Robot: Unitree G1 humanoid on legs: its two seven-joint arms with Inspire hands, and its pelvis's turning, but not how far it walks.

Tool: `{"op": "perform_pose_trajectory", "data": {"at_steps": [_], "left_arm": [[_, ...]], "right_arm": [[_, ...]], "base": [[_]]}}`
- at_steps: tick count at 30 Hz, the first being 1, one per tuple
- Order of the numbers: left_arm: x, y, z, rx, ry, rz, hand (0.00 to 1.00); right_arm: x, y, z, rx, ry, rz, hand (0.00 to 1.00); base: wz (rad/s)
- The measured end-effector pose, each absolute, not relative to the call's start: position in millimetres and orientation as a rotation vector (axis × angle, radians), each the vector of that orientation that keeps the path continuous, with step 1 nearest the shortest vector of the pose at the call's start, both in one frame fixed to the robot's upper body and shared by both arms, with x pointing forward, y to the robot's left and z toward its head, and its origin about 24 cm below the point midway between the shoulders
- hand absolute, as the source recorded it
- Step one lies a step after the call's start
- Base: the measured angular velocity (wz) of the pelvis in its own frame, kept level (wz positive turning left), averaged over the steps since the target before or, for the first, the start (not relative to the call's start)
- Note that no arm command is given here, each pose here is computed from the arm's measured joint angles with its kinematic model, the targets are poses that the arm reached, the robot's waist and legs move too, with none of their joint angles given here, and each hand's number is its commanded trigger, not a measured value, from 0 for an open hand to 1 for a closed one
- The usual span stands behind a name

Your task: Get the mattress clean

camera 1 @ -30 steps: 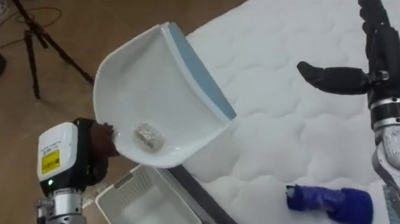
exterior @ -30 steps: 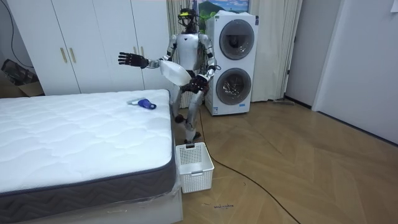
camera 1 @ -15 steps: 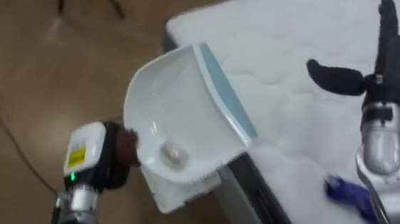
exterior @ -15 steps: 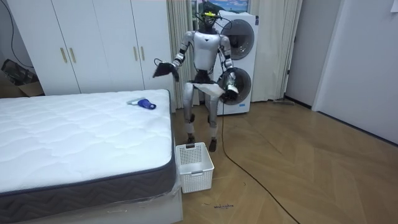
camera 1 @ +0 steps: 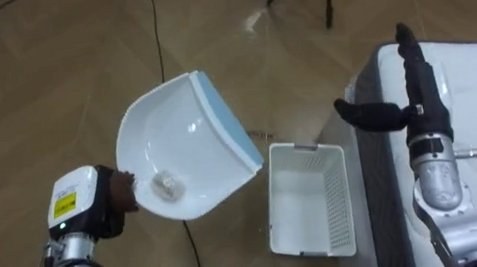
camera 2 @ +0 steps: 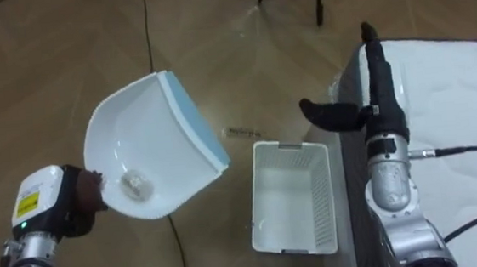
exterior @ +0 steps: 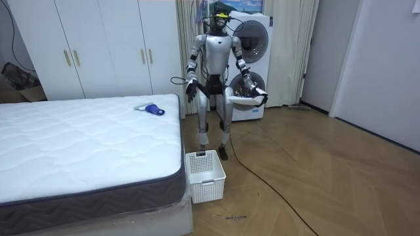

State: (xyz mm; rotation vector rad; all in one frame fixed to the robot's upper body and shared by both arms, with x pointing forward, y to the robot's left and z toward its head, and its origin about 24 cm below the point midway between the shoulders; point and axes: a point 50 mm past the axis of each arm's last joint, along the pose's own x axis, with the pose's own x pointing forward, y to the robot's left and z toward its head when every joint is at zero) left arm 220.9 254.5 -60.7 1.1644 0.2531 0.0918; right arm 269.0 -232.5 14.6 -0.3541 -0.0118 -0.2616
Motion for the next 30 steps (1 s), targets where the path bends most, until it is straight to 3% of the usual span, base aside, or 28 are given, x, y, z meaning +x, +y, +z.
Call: {"op": "perform_pose_trajectory", "data": {"at_steps": [18,30], "left_arm": [[257,247,-40,1.192,0.168,0.096,1.0],[264,285,-18,1.383,0.173,0.081,1.0]], "right_arm": [[263,-220,-6,-0.365,0.08,-0.197,0.0],[260,-220,-11,-0.389,0.112,-0.121,0.0]], "base": [[0.0],[0.08]]}}
